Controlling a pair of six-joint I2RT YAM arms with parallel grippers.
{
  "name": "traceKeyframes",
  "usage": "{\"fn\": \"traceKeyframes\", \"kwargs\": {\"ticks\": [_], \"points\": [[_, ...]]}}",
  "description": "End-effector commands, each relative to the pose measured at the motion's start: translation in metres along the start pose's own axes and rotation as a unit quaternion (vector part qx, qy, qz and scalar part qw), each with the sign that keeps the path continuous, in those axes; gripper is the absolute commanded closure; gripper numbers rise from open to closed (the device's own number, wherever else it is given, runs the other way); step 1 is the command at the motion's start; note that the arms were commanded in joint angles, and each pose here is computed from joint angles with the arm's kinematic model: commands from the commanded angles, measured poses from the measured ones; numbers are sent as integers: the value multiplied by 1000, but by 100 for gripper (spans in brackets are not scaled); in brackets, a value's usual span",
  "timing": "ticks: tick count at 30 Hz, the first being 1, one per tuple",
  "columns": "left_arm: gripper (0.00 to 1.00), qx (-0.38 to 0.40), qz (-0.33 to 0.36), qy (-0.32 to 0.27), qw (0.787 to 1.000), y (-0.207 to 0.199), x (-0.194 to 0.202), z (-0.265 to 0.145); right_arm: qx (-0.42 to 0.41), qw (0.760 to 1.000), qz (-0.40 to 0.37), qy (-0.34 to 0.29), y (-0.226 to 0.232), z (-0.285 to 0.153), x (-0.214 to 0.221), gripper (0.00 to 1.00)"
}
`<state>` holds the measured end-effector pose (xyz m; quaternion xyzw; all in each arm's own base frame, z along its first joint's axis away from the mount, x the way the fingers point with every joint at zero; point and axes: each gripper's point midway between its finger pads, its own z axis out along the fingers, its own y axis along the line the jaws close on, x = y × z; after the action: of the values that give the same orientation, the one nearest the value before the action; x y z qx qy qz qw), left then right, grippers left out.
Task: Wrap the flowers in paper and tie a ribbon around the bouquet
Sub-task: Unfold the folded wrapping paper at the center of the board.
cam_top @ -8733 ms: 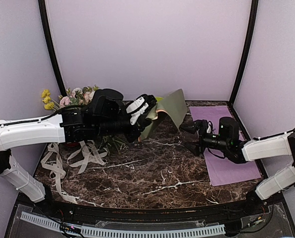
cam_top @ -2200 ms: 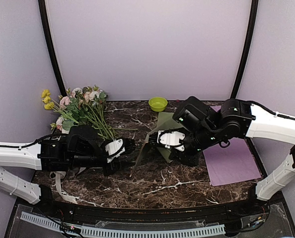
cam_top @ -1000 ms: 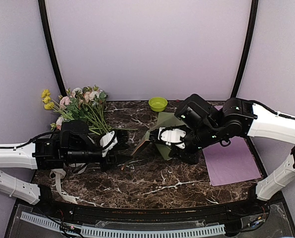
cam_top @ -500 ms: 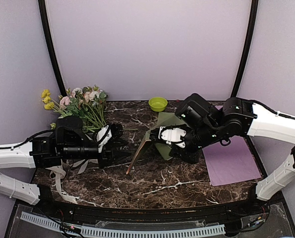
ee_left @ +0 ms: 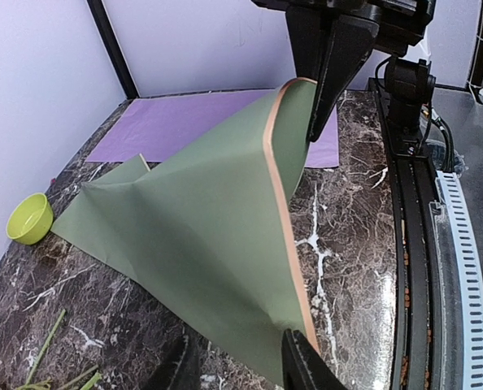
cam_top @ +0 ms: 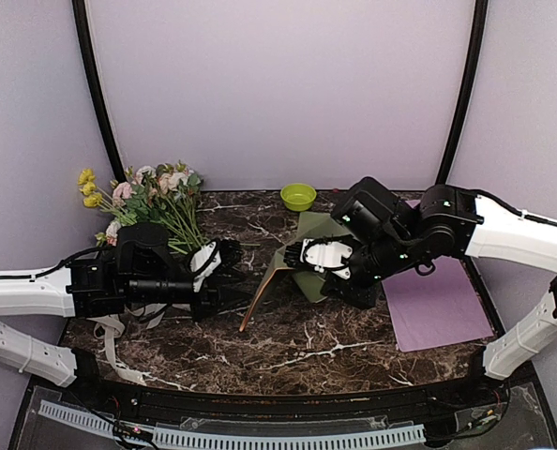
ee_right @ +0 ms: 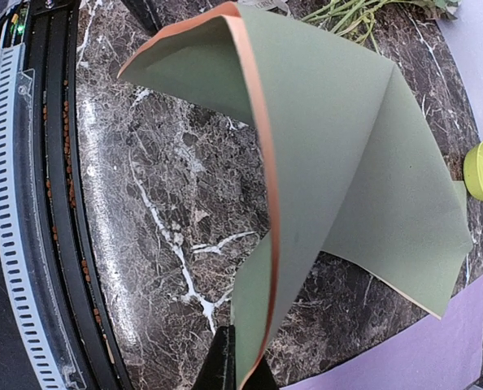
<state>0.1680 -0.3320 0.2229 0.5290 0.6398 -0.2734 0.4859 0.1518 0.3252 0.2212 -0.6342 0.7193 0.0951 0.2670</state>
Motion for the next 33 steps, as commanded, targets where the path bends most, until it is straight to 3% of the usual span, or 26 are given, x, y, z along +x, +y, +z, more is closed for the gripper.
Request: {"fn": "traceKeyframes", "kwargs": {"ticks": [1,6,10,17,21,33], "points": [[64,-5,-6,-9,1000,3,-3,1,4,1000,3,-19,-3,-4,-5,100],[52,14,-10,-20,1000,-3,-9,2,5,1000,4,-18,-4,-4,-5,100],[50,29,-10,-28,999,-7,-14,2,5,1000,5,-18,-5,-4,-4,100],[53,35,-10,-24,999,-8,-14,5,5,1000,5,-18,-5,-5,-4,100],[64,17,-4,-14,1000,-2,-10,6,5,1000,6,-21,-5,-7,-5,100],[69,-25,4,23,999,13,3,14,4,1000,7,-19,-4,-7,-3,100]]}}
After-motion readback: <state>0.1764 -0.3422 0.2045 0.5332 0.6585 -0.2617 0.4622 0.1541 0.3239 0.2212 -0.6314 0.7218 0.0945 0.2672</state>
